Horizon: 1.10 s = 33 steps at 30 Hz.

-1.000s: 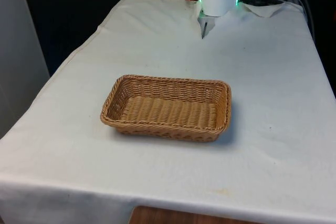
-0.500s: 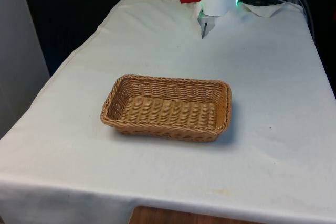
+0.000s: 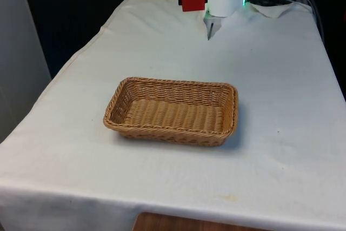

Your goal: Pick up the cube and place it into the basket.

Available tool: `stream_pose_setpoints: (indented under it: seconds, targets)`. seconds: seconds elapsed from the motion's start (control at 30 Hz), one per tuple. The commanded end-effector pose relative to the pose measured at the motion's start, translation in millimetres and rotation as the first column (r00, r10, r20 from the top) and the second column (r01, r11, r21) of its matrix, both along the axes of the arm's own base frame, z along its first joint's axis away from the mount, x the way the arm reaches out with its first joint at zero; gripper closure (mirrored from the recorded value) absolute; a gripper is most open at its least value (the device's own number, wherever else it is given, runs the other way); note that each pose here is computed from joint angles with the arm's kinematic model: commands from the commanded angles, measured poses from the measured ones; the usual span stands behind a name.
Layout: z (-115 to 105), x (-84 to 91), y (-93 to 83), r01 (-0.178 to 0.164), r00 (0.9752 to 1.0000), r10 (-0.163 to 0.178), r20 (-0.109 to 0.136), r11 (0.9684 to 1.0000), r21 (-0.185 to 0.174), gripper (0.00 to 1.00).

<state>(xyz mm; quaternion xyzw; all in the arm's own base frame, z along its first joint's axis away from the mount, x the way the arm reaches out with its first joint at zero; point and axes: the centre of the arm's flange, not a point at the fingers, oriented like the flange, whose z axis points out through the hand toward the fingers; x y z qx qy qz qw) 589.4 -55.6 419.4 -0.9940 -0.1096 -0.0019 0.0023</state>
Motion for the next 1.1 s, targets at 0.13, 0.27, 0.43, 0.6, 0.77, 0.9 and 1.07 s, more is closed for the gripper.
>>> stream_pose_setpoints:
  seconds: [0.13, 0.27, 0.43, 0.6, 0.77, 0.9, 1.07]
  targets:
    - [-1, 16.1, 3.2, -0.002, 1.0000, 0.002, 0.009, 0.9999, -0.012, 0.99]
    - [-2, 29.3, 7.3, 0.002, 1.0000, -0.002, 0.004, 0.9999, -0.014, 0.99]
    - [-3, 42.1, 10.1, -0.004, 0.9998, 0.004, 0.019, 0.9996, -0.027, 0.99]
    - [-5, 60.3, 14.8, -0.002, 0.9999, 0.002, 0.015, 0.9995, -0.032, 0.99]
    - [-7, 73.4, 17.1, -0.007, 0.9996, 0.008, 0.028, 0.9991, -0.041, 0.99]
    - [-12, 87.7, 21.9, -0.008, 0.9999, 0.008, 0.015, 0.9990, -0.043, 0.99]
    - [-14, 97.2, 21.7, -0.007, 0.9999, 0.007, 0.010, 0.9988, -0.048, 0.99]
